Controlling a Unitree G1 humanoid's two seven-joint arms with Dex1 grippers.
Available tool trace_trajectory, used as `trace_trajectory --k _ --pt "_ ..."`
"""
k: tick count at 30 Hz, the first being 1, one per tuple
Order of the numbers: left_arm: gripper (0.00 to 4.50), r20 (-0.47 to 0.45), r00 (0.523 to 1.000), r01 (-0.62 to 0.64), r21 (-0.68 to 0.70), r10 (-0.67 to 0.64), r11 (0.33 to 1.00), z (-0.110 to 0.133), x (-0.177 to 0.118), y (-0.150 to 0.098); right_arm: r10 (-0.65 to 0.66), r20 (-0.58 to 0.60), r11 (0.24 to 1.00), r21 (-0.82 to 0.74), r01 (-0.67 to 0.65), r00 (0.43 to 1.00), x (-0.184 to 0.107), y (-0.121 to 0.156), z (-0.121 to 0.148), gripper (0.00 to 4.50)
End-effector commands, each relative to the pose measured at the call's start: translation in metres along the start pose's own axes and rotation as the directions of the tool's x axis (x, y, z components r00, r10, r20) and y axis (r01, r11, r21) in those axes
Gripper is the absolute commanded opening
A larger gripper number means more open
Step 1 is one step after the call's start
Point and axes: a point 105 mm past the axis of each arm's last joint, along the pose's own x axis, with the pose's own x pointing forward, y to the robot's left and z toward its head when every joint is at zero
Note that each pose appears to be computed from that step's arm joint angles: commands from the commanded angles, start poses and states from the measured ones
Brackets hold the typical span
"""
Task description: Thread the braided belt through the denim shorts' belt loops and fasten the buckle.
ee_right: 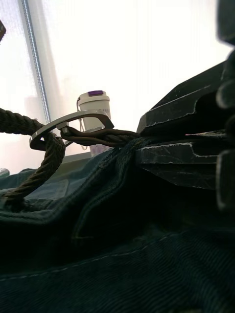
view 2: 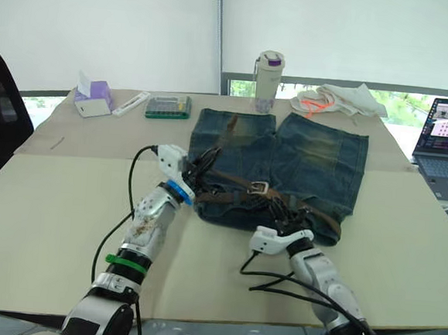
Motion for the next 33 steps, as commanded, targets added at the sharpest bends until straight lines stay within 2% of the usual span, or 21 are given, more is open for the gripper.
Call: trace_trajectory --k 1,2,4,7,12,17,21,25,27,28,29,30,31,32,33 --pt "0.0 0.04 0.999 0.017 0.024 -0.018 1.0 0.013 0.001 0.001 -0.013 0.002 0.992 0.124 0.013 1.0 0.001 -0.005 0.003 0.02" --pt "0.0 0.034 0.999 0.027 0.032 -0.028 0.999 0.011 0.001 0.0 0.007 0.007 0.986 0.168 -0.008 1.0 0.0 -0.003 0.005 0.02" --pt "0.0 0.023 0.998 0.048 0.05 -0.05 0.998 0.009 0.002 -0.004 0.07 -0.016 0.965 0.253 -0.064 0.997 -0.002 0.003 0.003 0.91" --pt "0.0 0.023 0.997 0.068 0.06 -0.069 0.996 0.007 0.005 -0.01 0.161 0.018 0.93 0.333 -0.158 0.987 -0.007 0.012 0.005 1.89" --pt "0.0 -0.02 0.992 0.122 0.117 -0.121 0.986 -0.004 0.007 -0.022 0.154 0.06 0.901 0.402 -0.165 0.986 -0.011 -0.007 -0.001 3.6" --pt "0.0 -0.073 0.979 0.202 0.196 -0.191 0.96 -0.015 0.012 -0.036 0.143 0.129 0.777 0.6 -0.192 0.981 -0.016 -0.025 0.0 3.6" --pt "0.0 -0.091 0.966 0.257 0.233 -0.242 0.938 -0.021 0.019 -0.05 0.178 0.174 0.553 0.796 -0.245 0.969 -0.023 -0.034 0.003 3.6" --pt "0.0 -0.091 0.959 0.282 0.247 -0.268 0.927 -0.025 0.021 -0.057 0.102 0.116 0.332 0.932 -0.143 0.988 -0.011 -0.054 0.003 3.6" --pt "0.0 -0.103 0.953 0.301 0.275 -0.284 0.913 -0.028 0.021 -0.061 0.1 0.077 0.196 0.976 -0.095 0.992 -0.004 -0.058 0.004 3.6" --pt "0.0 -0.108 0.951 0.31 0.288 -0.29 0.906 -0.029 0.02 -0.062 0.102 0.073 0.153 0.984 -0.088 0.992 -0.001 -0.059 0.006 3.6" --pt "0.0 -0.109 0.945 0.326 0.315 -0.307 0.891 -0.029 0.02 -0.065 0.09 0.066 0.071 0.995 -0.073 0.994 0.002 -0.063 0.009 3.6" --pt "0.0 -0.113 0.933 0.358 0.39 -0.343 0.848 -0.028 0.018 -0.071 0.045 0.008 -0.11 0.994 -0.003 0.999 0.012 -0.074 0.008 3.6" --pt "0.0 -0.115 0.922 0.38 0.441 -0.369 0.813 -0.027 0.017 -0.075 0.032 -0.023 -0.239 0.971 0.03 0.999 0.018 -0.079 0.008 3.6" --pt "0.0 -0.122 0.915 0.392 0.494 -0.384 0.776 -0.028 0.015 -0.078 0.039 -0.058 -0.35 0.934 0.068 0.998 0.023 -0.082 0.006 3.6" --pt "0.0 -0.124 0.91 0.397 0.532 -0.396 0.748 -0.028 0.014 -0.079 0.042 -0.07 -0.412 0.908 0.081 0.997 0.025 -0.085 0.006 3.6"
